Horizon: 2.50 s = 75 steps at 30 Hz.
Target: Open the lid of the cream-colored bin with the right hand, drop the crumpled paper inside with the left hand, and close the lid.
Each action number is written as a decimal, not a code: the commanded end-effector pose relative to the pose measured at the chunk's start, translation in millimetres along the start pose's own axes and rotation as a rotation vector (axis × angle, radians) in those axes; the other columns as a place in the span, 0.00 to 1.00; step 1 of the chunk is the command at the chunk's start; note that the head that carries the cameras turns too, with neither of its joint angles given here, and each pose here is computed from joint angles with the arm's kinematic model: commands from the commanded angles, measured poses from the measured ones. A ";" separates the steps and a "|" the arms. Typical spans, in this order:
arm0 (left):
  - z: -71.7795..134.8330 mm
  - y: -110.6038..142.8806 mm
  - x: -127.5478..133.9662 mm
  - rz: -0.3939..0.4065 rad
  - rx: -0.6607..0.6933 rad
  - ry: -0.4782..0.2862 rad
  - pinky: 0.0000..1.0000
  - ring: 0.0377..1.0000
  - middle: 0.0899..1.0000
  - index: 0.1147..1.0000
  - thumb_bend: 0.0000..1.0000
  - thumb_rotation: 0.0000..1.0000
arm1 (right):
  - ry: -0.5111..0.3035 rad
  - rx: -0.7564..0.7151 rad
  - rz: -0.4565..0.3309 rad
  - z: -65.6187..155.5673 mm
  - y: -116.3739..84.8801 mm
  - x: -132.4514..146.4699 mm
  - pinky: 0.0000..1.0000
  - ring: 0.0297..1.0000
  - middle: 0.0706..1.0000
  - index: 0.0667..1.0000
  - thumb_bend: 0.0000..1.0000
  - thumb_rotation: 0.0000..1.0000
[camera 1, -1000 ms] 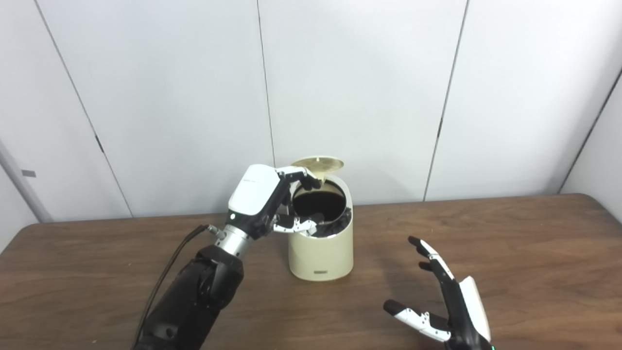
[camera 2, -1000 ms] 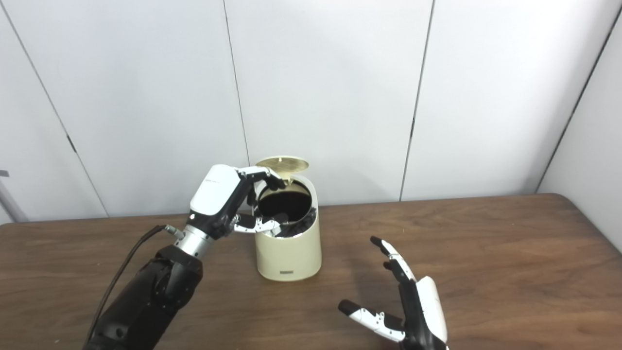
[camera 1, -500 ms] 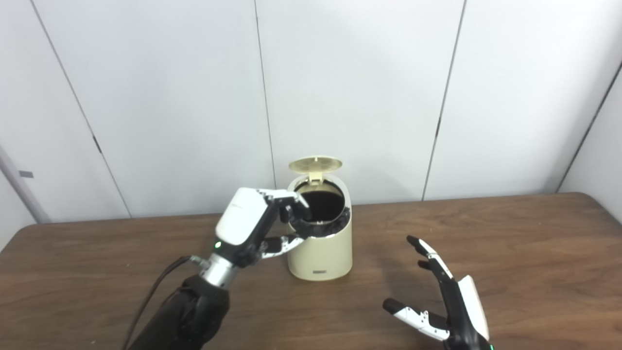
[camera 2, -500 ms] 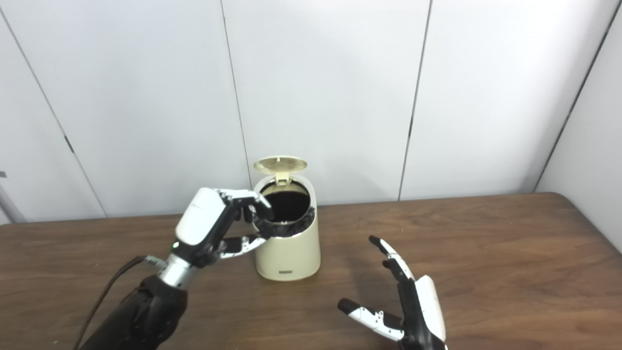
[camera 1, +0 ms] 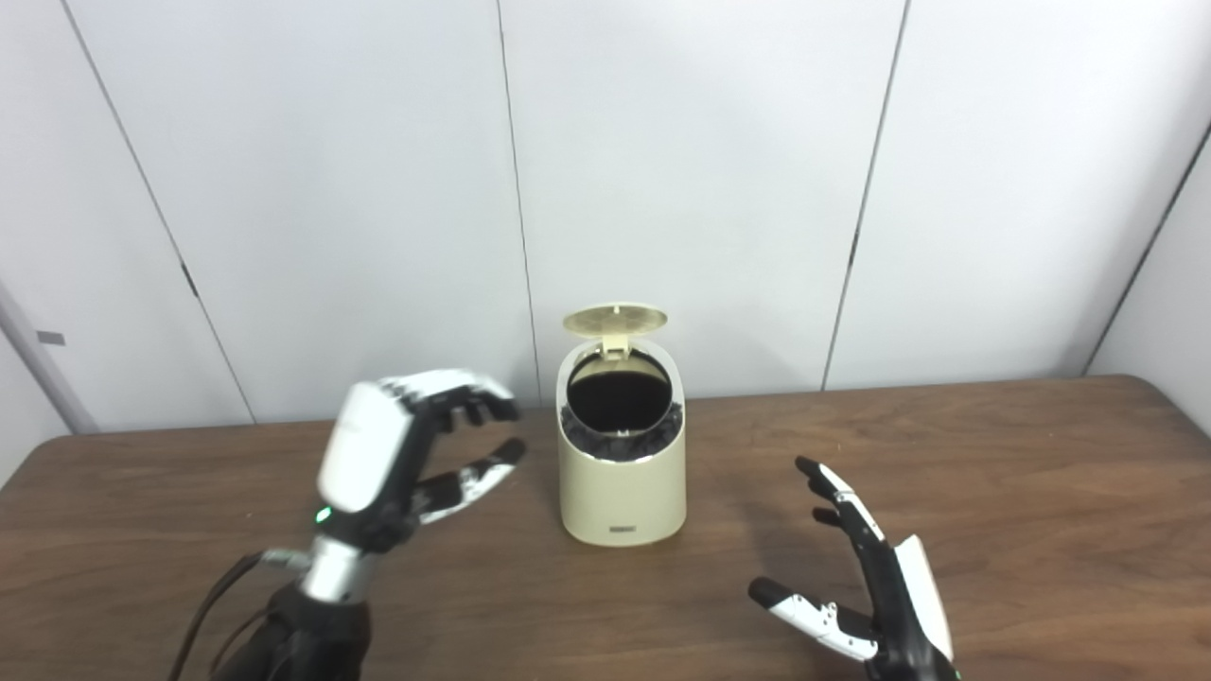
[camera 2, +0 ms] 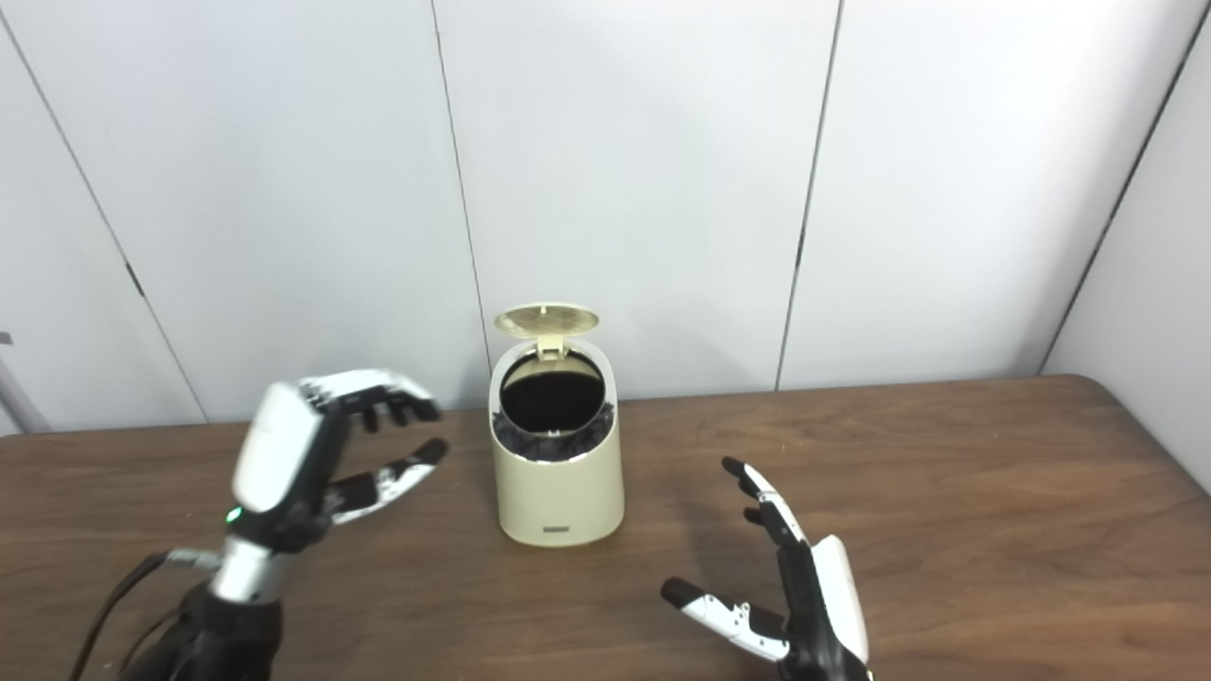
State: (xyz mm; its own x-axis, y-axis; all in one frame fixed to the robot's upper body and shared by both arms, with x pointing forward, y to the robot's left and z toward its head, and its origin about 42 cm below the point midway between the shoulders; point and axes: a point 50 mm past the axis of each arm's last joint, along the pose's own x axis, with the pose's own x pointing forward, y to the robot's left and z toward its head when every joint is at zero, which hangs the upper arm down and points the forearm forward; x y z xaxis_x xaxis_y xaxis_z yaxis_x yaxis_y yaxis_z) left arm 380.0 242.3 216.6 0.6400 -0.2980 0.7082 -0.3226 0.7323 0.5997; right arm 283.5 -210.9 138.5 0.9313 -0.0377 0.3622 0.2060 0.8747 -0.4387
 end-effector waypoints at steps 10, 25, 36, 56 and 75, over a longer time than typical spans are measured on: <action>2.0 29.6 -57.9 0.134 -0.168 0.213 0.24 0.38 0.41 0.46 0.50 0.00 | -0.024 0.008 0.002 -7.2 -0.5 2.2 0.79 0.87 0.88 0.86 0.87 0.70; 11.4 18.6 -139.7 0.122 -0.406 0.523 0.42 0.48 0.49 0.43 0.51 0.05 | -0.015 -0.012 -0.002 -12.7 -9.2 2.7 0.81 0.87 0.87 0.86 0.88 0.71; 7.8 11.4 -139.6 0.078 -0.431 0.532 0.45 0.54 0.56 0.56 0.69 0.24 | -0.073 -0.061 -0.013 -4.8 -16.7 15.5 0.80 0.87 0.87 0.86 0.85 0.71; 7.7 -0.9 -136.2 0.036 -0.446 0.522 0.46 0.56 0.57 0.53 0.70 0.20 | -0.406 -0.304 -0.047 91.6 -68.3 138.5 0.76 0.84 0.85 0.83 0.87 0.69; 11.2 -11.1 -134.2 0.032 -0.438 0.517 0.45 0.55 0.56 0.52 0.70 0.20 | -0.458 -0.616 0.224 181.0 -38.3 194.5 0.66 0.79 0.81 0.81 0.91 0.63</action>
State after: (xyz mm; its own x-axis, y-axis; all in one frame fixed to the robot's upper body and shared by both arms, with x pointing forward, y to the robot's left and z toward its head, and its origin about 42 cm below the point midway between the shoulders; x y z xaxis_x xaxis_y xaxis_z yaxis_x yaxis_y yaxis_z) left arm 292.1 277.8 129.3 0.9225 -0.0148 0.3857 -0.1139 0.9443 0.3087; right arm 399.2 -167.6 340.2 0.8282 0.4079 0.3844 0.1954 0.4328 -0.8801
